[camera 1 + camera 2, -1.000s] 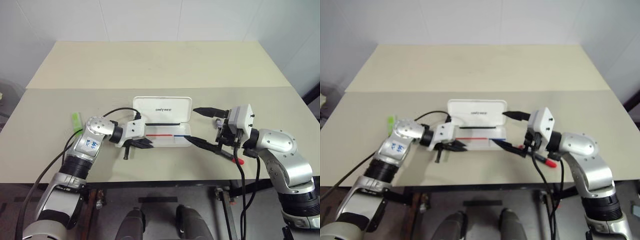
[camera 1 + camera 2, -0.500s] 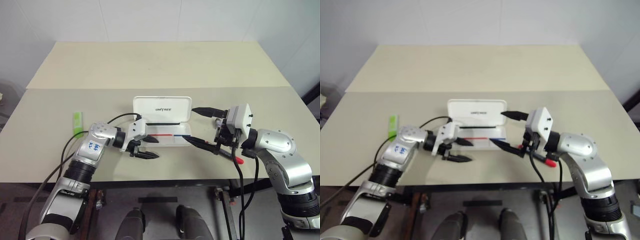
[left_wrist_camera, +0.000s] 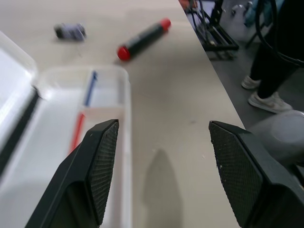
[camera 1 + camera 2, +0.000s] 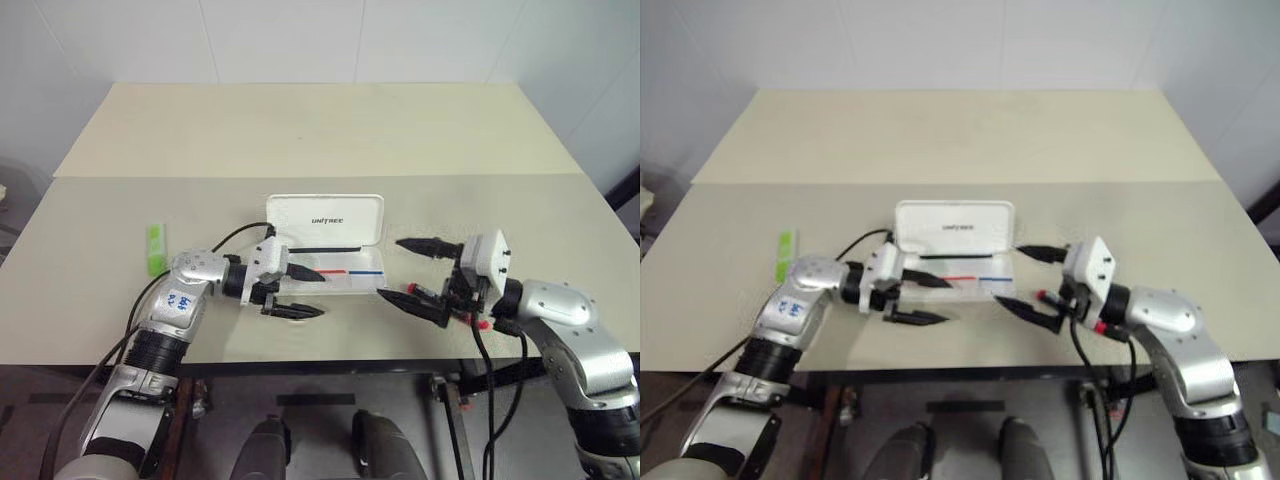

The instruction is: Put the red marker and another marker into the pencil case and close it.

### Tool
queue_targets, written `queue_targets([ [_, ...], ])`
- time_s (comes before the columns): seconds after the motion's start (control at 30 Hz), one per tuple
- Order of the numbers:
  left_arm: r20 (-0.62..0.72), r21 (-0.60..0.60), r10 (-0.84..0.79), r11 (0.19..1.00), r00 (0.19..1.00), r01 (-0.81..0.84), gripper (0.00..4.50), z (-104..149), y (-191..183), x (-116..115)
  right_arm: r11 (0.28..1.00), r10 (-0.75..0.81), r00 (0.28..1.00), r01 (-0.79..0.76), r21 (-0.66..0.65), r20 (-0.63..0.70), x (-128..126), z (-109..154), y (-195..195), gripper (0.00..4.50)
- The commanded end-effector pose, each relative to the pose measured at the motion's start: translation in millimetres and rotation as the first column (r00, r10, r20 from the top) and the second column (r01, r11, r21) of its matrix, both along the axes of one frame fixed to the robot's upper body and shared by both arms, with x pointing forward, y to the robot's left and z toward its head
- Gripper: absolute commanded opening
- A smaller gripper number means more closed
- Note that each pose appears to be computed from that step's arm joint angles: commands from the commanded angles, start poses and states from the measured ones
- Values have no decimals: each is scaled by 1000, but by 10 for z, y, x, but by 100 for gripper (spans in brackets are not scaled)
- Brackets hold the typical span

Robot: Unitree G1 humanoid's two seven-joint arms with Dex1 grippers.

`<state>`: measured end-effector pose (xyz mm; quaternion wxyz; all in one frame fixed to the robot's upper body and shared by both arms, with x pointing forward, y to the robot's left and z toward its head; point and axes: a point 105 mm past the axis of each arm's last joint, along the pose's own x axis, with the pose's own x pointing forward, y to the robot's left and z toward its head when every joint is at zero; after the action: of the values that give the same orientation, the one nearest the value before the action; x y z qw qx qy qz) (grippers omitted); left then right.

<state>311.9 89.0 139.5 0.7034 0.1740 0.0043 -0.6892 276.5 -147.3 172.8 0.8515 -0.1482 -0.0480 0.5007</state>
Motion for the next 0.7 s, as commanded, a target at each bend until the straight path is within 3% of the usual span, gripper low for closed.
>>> queue_targets([
  [0.03, 99, -70, -16, 997, 995, 23, 321, 260, 78, -33, 998, -63, 998, 62, -32, -28, -10, -34, -281, 450],
  [0.4, 93, -38, 9, 999, 996, -5, 321, 394, 532, -145, 983, -159, 969, 137, -125, -188, 12, -471, -749, 450],
  [0.57, 101, 12, 138, 990, 985, -140, 321, 404, 967, -94, 981, -170, 950, 136, -142, -262, 82, -682, -828, 450],
  [0.7, 123, 21, 187, 981, 975, -191, 321, 425, 1074, -55, 974, -201, 929, 157, -160, -310, 121, -859, -934, 450],
])
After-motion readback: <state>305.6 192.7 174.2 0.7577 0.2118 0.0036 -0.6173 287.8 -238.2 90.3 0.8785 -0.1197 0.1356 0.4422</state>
